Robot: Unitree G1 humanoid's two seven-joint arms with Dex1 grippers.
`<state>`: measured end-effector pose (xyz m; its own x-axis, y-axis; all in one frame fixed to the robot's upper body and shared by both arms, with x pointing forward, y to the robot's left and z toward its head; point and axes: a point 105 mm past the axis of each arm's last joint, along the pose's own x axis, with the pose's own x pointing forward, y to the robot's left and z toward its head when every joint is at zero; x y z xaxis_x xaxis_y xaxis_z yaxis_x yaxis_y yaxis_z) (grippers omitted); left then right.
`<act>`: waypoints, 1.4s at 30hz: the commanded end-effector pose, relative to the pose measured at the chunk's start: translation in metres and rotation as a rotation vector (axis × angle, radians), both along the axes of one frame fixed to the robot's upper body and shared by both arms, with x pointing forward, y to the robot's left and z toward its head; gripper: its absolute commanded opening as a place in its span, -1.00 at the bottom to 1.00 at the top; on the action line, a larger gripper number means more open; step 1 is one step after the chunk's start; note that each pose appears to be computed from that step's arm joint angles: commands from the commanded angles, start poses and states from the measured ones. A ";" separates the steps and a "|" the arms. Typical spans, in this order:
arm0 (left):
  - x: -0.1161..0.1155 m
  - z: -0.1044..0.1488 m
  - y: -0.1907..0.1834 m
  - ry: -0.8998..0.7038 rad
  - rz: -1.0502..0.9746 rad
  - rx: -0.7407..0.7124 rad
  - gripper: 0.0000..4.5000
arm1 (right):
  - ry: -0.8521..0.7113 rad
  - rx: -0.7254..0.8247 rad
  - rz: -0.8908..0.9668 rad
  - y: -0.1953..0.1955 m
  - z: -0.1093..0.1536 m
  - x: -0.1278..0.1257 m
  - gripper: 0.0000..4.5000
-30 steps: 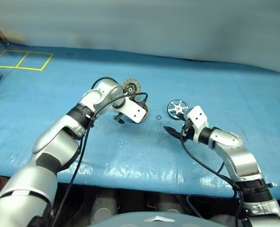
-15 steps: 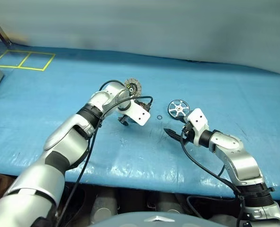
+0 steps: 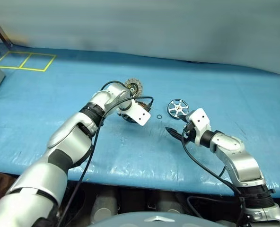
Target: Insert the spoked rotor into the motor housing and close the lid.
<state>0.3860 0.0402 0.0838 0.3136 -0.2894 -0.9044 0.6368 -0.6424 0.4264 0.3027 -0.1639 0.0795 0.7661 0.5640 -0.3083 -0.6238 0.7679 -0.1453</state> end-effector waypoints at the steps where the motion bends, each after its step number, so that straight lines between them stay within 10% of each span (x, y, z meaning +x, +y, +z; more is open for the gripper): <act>1: -0.018 0.000 -0.003 0.031 -0.101 0.000 0.00 | -0.065 0.021 -0.024 -0.004 0.013 0.001 0.83; 27: -0.078 -0.013 0.002 0.065 -0.307 0.018 0.00 | -0.099 0.062 -0.072 -0.003 0.007 0.004 0.83; 31: -0.077 -0.006 0.002 0.029 -0.326 -0.042 0.57 | -0.097 0.064 -0.073 -0.003 0.006 0.006 0.83; 42: -0.083 0.018 0.019 0.038 -0.247 -0.203 0.57 | -0.088 0.085 -0.079 0.000 0.000 0.009 0.83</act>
